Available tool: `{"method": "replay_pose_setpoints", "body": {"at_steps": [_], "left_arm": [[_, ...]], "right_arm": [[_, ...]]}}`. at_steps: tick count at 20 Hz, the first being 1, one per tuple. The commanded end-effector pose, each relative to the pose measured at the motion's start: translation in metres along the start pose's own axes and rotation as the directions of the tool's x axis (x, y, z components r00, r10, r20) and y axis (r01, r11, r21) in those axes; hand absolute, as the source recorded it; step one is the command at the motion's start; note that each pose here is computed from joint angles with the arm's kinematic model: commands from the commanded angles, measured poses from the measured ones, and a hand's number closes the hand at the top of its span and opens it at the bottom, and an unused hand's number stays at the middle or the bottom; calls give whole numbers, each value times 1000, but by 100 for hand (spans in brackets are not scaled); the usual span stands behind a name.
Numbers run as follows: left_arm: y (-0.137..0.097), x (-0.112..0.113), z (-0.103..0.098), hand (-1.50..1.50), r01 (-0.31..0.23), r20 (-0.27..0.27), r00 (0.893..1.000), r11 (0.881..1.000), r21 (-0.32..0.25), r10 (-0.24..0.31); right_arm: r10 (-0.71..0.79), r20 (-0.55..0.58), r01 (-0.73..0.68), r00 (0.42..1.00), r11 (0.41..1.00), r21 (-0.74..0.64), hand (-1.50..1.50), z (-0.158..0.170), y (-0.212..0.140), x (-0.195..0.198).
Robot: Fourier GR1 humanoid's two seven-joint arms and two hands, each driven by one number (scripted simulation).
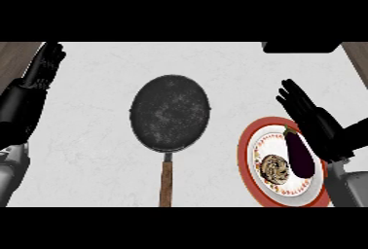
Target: Pick the cupcake from the plate and place it in the pan
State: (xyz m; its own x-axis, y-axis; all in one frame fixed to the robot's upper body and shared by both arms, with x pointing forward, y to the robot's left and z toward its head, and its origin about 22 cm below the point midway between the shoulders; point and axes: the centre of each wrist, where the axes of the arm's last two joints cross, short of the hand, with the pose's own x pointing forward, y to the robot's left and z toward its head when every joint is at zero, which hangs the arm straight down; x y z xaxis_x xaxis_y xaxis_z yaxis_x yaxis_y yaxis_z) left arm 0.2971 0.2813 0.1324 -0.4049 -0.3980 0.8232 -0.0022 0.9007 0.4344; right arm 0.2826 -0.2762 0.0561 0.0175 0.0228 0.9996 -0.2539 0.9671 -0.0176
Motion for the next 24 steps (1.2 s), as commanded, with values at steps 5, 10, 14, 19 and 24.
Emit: {"method": "replay_pose_setpoints", "body": {"at_steps": [5,10,14,19,24], "left_arm": [[30,-85,63,0,82,-549,835,985,154,16],[18,-110,102,0,82,-694,716,977,196,79],[17,-118,96,0,75,-712,695,975,208,98],[24,-111,96,0,74,-710,699,979,191,86],[7,-116,93,0,74,-717,691,980,186,84]], "right_arm": [[-132,272,53,953,958,281,-150,-13,27,36],[255,149,-180,955,903,-390,150,25,-58,13],[13,378,114,926,944,-310,-150,61,-25,-53],[157,366,-100,917,980,-170,-150,100,-43,-38],[414,259,-379,873,909,-176,-150,96,-60,24]]}}
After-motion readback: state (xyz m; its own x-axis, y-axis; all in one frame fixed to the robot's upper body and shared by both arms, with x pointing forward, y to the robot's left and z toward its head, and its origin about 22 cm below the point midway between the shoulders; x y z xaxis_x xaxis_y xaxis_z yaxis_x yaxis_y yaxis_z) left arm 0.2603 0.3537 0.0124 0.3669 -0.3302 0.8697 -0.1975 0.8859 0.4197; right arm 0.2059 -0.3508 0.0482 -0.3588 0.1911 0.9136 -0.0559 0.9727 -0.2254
